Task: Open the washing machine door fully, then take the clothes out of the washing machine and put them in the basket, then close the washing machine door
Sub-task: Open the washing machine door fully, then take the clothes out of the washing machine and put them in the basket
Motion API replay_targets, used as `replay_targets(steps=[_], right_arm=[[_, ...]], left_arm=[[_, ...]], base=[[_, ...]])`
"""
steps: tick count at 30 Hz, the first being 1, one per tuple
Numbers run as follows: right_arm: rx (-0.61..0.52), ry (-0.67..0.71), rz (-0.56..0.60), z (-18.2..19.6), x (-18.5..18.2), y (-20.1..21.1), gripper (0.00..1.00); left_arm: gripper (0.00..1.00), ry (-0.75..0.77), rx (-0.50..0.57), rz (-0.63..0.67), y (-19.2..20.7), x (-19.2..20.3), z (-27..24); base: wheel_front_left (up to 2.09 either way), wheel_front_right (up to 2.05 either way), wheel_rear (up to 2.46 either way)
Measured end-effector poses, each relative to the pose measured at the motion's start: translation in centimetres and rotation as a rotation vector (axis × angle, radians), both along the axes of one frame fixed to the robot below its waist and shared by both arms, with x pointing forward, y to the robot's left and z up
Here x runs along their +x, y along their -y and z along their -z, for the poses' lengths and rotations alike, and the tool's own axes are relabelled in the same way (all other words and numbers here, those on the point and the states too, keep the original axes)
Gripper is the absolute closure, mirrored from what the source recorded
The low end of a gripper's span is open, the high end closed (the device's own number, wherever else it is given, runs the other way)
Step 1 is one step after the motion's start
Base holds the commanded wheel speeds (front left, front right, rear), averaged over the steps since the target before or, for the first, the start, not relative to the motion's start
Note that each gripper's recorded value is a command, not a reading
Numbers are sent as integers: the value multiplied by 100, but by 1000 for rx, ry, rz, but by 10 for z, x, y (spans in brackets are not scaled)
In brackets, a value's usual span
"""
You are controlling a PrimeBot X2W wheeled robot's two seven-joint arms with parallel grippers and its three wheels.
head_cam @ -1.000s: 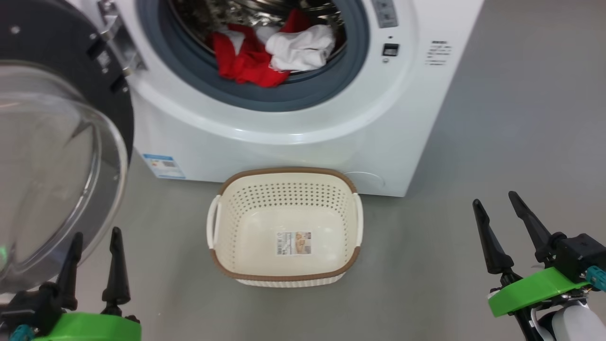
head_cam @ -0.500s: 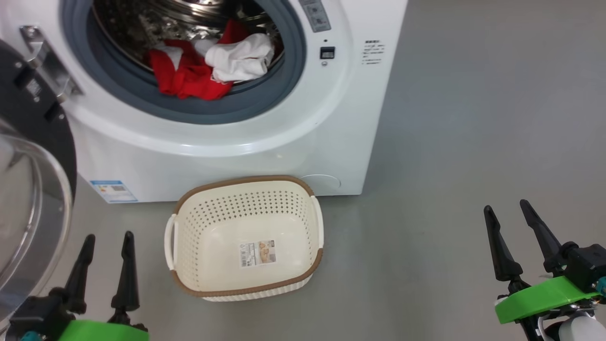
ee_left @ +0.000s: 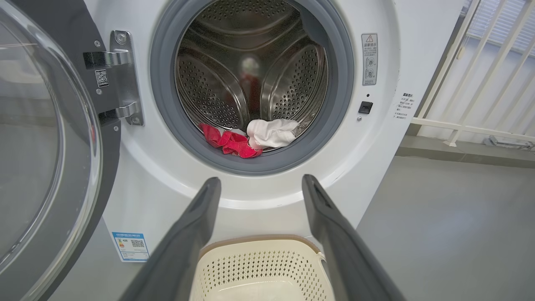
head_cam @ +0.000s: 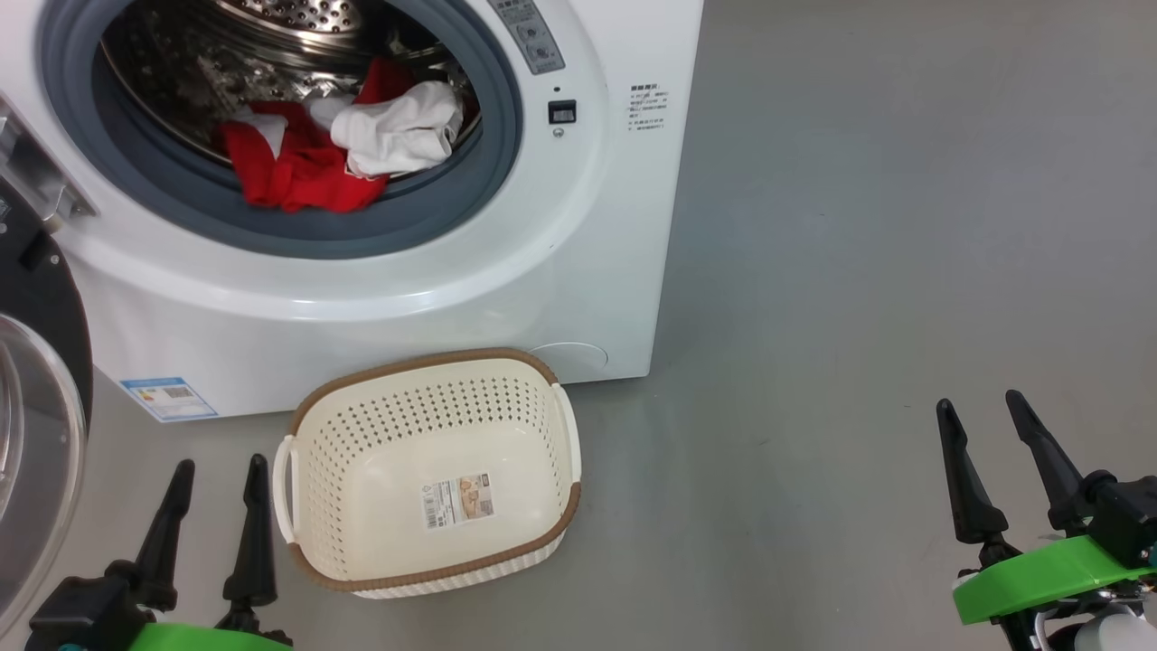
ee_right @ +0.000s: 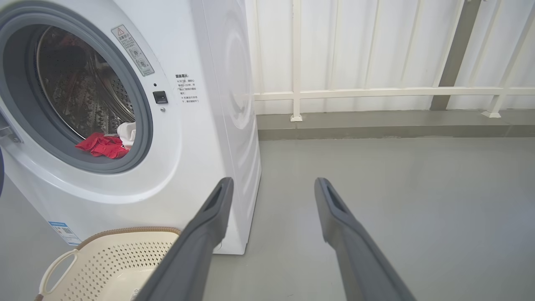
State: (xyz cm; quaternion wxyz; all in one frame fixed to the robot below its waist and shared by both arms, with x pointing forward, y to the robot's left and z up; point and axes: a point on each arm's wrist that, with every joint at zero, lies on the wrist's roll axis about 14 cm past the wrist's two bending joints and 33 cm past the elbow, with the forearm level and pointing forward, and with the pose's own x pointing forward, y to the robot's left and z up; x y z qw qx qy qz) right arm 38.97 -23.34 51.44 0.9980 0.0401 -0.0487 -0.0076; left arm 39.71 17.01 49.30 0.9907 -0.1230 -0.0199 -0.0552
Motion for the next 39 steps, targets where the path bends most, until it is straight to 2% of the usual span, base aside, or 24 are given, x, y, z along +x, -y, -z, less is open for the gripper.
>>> replay_targets(steps=[39], right_arm=[[6, 5, -16, 0, 5, -7, 0]], left_arm=[[0, 7, -10, -26, -6, -2, -2]], base=[[5, -7, 2]])
